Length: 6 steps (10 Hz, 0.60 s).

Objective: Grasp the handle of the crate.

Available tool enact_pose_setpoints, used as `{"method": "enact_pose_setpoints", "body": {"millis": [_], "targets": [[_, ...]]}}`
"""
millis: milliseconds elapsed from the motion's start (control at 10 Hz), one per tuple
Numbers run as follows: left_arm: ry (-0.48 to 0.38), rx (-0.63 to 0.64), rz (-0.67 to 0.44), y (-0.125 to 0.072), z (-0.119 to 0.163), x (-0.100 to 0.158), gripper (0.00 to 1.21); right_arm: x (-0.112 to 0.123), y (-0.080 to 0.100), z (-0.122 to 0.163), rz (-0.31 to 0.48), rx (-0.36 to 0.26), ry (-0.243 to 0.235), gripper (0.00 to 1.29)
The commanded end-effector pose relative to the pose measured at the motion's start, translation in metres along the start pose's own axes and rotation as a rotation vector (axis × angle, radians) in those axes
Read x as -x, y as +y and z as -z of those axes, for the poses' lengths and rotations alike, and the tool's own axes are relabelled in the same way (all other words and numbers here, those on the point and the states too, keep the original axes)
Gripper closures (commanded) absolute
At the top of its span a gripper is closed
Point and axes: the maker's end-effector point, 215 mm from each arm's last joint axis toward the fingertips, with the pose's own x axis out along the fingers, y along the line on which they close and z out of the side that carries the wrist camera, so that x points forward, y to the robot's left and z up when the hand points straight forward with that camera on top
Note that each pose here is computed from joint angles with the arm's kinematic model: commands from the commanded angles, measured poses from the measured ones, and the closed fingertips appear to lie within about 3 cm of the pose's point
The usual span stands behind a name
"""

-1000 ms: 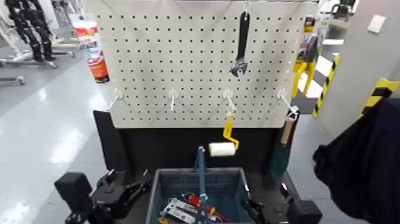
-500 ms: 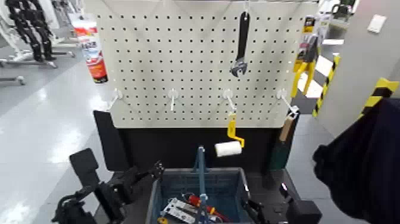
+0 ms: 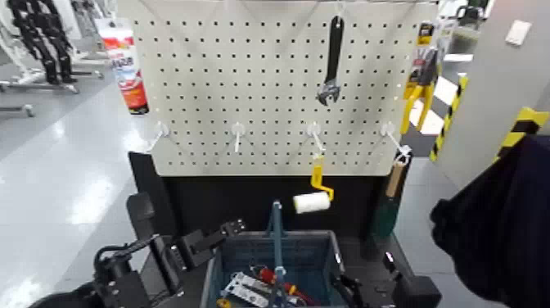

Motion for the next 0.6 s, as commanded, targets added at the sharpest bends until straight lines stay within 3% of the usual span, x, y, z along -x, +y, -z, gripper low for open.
{"method": "enact_pose_setpoints", "body": {"millis": [100,600], "targets": [[0.075,0.141,0.109,-0.017,0.017,-0.015,0.12,0.0,0.0,0.001,0.0,-0.003,-0.001,0.14],[0.18,0.237,0.246,-0.029,0.032,-0.044,0.13,0.0,0.003,0.001,-0.004,-0.012,-0.004,0.14]]}}
